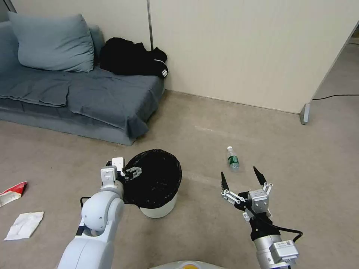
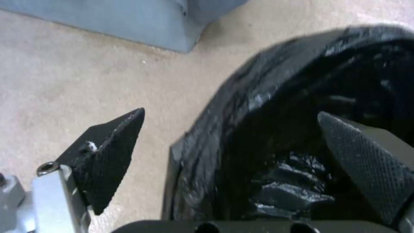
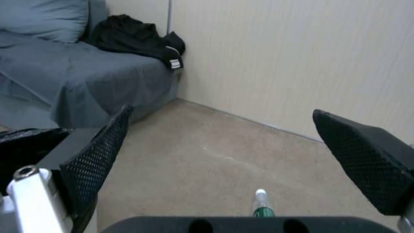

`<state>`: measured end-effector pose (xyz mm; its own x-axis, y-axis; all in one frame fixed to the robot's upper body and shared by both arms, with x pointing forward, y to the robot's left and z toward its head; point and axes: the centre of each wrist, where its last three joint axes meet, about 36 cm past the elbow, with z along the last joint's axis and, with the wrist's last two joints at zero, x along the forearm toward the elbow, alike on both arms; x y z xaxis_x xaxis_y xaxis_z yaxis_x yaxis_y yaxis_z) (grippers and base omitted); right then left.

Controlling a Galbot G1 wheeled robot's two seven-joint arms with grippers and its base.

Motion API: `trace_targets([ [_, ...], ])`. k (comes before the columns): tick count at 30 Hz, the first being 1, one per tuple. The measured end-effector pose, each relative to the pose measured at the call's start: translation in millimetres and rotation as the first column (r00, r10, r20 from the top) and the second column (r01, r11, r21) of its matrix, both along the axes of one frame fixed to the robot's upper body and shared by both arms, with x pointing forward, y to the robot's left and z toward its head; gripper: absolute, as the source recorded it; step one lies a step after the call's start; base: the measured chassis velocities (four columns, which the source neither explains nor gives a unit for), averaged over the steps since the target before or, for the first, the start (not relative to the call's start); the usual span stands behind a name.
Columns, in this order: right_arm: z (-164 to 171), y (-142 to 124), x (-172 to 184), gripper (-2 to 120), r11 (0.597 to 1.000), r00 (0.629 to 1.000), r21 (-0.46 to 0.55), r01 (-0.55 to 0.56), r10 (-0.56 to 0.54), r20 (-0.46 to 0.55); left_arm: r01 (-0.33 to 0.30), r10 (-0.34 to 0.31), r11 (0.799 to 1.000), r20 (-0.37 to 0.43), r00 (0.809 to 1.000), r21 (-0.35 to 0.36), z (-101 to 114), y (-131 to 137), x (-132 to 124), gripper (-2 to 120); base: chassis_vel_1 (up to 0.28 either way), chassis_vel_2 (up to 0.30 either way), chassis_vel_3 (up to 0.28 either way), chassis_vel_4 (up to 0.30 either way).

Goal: Pick up the trash bin, then pick up the garbage from the floor and place it into the trash bin.

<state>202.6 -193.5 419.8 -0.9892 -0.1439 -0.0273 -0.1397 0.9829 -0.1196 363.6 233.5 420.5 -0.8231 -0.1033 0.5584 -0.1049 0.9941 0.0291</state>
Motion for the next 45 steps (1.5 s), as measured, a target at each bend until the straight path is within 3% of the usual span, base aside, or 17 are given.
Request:
trace_targets([
  [7,0.0,2.5,0.4,100,1.0,1.0,0.003,-0.007,0.007,0.001,0.003,-0.003,1.0,-0.039,0.999,-0.006,-12.8,-2.4,-3.9,92,0.0,0.0,0.0,0.0],
  [17,0.3,5.8,0.7,100,1.0,1.0,0.009,-0.016,0.016,0.002,-0.002,0.002,1.0,-0.078,0.997,0.004,-25.2,0.9,-10.3,59,0.0,0.0,0.0,0.0],
  [19,-0.1,5.7,0.7,100,1.0,1.0,0.008,-0.017,0.017,0.001,-0.011,0.012,1.0,-0.092,0.996,0.008,-29.4,4.0,-11.7,47,0.0,0.0,0.0,0.0],
  [21,-0.1,5.7,0.7,100,1.0,1.0,0.008,-0.017,0.017,0.001,-0.013,0.014,1.0,-0.095,0.995,0.009,-30.5,4.9,-12.1,46,0.0,0.0,0.0,0.0],
  [23,-0.2,5.6,0.8,100,1.0,1.0,0.007,-0.017,0.017,0.001,-0.022,0.024,1.0,-0.104,0.994,0.013,-33.5,8.2,-13.8,32,0.0,0.0,0.0,0.0],
  [24,-0.2,5.6,0.8,100,1.0,1.0,0.007,-0.017,0.017,0.001,-0.022,0.024,1.0,-0.104,0.994,0.013,-33.5,8.2,-13.8,32,0.0,0.0,0.0,0.0],
  [28,-0.2,5.5,0.9,100,1.0,1.0,0.004,-0.017,0.017,0.001,-0.039,0.041,0.999,-0.122,0.992,0.019,-39.2,13.6,-17.3,13,0.0,0.0,0.0,0.0],
  [45,2.2,7.8,1.1,100,1.0,1.0,-0.01,0.002,-0.001,0.007,-0.049,0.051,0.999,-0.159,0.986,0.014,-47.0,11.2,-34.6,9,0.0,0.0,0.0,0.0],
])
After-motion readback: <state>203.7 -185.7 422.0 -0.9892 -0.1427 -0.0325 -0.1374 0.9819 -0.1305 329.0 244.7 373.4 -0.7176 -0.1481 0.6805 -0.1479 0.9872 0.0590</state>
